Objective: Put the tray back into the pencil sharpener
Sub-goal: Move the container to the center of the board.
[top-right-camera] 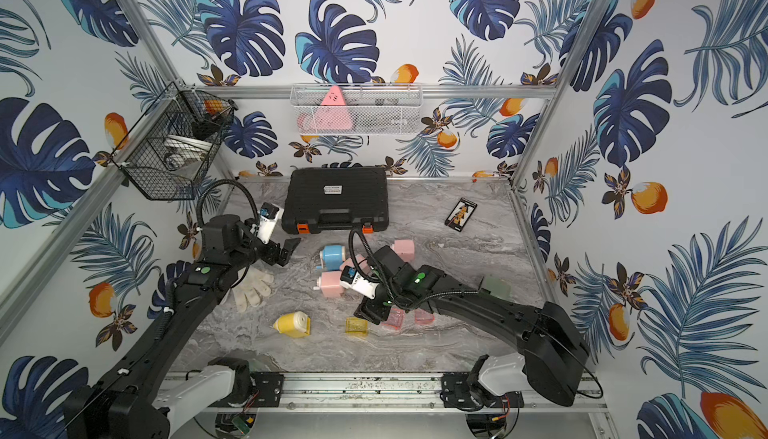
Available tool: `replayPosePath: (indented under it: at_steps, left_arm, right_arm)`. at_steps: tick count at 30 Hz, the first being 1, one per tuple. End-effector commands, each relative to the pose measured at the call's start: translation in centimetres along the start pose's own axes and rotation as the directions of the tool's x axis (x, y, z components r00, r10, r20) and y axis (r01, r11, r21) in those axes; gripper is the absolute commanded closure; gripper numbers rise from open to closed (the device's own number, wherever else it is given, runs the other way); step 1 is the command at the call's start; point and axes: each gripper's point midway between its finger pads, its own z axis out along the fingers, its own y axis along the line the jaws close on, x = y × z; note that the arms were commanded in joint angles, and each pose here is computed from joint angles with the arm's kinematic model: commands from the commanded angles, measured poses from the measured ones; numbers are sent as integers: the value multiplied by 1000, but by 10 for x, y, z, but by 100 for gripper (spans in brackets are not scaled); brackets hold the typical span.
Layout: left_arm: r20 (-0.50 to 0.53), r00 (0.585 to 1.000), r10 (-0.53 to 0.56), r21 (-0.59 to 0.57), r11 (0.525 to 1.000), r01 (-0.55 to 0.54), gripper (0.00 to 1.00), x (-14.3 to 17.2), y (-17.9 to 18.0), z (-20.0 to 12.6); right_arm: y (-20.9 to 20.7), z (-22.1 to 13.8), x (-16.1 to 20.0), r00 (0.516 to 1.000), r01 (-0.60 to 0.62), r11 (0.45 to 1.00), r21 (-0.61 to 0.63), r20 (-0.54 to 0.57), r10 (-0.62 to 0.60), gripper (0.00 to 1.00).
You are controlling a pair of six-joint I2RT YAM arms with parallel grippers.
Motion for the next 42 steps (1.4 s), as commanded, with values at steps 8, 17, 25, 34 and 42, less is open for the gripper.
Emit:
replayPosePath:
  at_steps: [8,17,25,34,42]
  left_arm:
    - [-32,999,4,16,1000,-4,5,-6,-7,-19]
    - [-131,989,72,-19,997,-76,5,4,-3,-31]
    - [-230,951,206,23,978,-207,5,6,-8,-51]
    - [-352,854,384,109,922,-370,6,13,-15,-79]
    - [-317,836,448,276,887,-370,6,15,-48,-109]
  right_arm:
    - [34,41,28,980,113,991,-66,-159,-122,54]
    - [37,59,41,965,140,987,-83,-212,-154,64]
    - [33,76,49,952,142,987,-79,-260,-158,73]
    - [35,84,55,943,160,982,-101,-280,-183,88]
    - [35,79,71,925,187,977,-107,-316,-211,96]
